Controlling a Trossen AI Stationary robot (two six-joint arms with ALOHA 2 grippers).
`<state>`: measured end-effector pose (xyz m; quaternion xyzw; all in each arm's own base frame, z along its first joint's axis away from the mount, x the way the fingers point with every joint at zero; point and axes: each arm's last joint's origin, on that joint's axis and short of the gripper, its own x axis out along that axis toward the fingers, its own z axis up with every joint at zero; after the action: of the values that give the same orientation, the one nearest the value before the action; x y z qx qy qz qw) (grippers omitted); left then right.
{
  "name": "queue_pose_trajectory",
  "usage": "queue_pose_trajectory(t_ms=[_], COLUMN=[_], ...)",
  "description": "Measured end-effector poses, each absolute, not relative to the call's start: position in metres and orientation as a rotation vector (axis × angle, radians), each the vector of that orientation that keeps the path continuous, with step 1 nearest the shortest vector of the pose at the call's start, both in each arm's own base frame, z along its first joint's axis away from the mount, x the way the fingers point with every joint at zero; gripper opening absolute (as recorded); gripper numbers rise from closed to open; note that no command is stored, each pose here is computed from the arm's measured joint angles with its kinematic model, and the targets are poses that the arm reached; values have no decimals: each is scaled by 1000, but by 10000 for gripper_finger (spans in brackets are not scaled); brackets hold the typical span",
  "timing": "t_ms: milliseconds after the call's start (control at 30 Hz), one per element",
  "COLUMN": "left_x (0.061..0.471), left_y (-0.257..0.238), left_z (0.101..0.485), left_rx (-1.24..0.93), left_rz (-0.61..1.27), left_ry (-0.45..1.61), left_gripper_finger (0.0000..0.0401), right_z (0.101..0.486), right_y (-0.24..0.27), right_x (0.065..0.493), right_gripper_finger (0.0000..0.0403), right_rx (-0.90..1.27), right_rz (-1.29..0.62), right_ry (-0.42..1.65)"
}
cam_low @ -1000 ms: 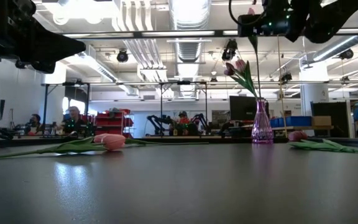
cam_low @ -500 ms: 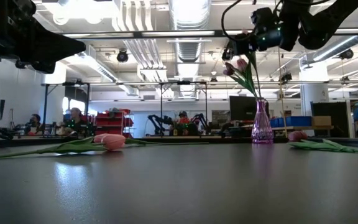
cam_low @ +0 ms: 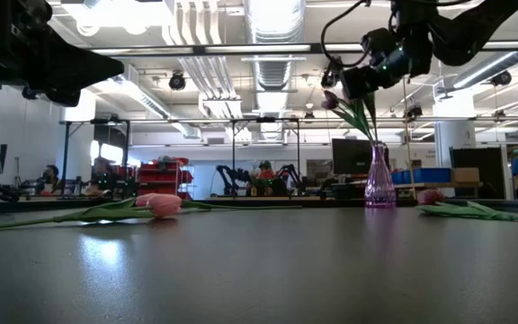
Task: Sort flowers into vase by color
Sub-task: Put the pink flower into the violet vase, then put the violet flower into the green vase
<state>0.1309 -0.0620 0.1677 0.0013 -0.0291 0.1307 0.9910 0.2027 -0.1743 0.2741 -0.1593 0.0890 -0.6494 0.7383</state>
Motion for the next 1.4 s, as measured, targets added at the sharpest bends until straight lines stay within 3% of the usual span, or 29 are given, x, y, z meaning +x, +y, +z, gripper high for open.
queue_pose_trajectory(t_ms=[367,600,867,1233,1400], left_x=[131,131,131,131,131], left_y=[-62,-62,-62,-62,-62], left_z=[168,168,168,168,168], left_rx=[3,4,4,6,6], left_rz=[262,262,262,262,262], left_ry=[-58,-58,-58,-58,-58], left_gripper_finger=[0,0,0,0,0], right_z=[309,336,331,348,364], right_y=[-164,-154,-163,-168,-166], right_x=[214,215,224,226,224], right_gripper_finger=[178,198,206,297,317], right_rx=[-383,-409,-307,-160,-159], right_rz=[-1422,-1426,-1402,-1412,-1407], right_ry=[201,245,329,450,471])
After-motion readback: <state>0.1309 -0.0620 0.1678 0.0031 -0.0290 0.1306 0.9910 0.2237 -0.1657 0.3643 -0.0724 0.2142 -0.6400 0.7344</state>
